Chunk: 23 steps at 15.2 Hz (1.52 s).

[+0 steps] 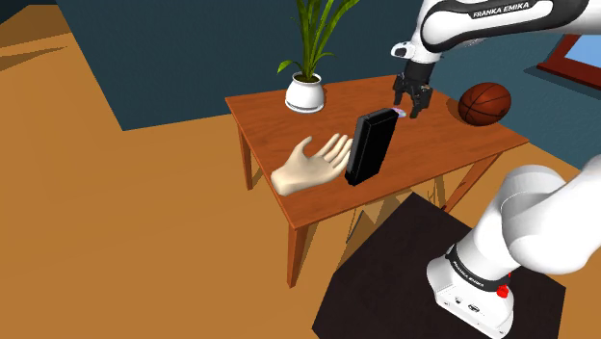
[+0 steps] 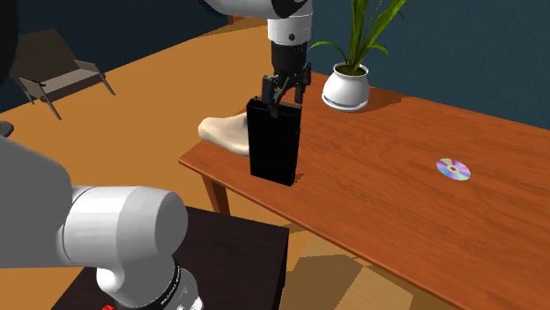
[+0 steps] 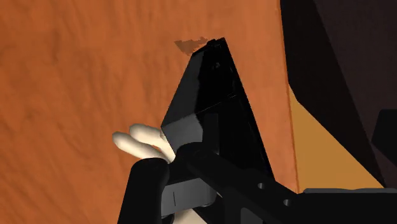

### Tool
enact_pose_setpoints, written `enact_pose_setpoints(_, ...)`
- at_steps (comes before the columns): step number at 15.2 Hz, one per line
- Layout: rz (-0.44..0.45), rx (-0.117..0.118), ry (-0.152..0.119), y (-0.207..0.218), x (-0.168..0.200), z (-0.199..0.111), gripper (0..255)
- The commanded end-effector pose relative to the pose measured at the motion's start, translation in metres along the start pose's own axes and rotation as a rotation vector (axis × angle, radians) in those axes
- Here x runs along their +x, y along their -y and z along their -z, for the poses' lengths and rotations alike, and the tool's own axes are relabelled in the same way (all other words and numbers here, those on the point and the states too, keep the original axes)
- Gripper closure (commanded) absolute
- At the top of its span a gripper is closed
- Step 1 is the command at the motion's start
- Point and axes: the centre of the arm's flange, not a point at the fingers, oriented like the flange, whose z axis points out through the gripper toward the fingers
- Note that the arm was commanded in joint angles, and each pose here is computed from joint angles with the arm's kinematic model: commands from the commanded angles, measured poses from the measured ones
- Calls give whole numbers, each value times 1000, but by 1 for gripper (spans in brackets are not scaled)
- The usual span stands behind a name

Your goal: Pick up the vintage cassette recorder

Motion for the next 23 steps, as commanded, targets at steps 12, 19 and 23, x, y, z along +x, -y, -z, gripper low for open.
enact_pose_setpoints(12, 198, -17, 0, -52, 6, -61, 0)
enact_pose_setpoints(19, 198, -17, 0, -51, 6, -61, 255)
enact_pose_setpoints(23, 198, -17, 0, -51, 6, -56, 255)
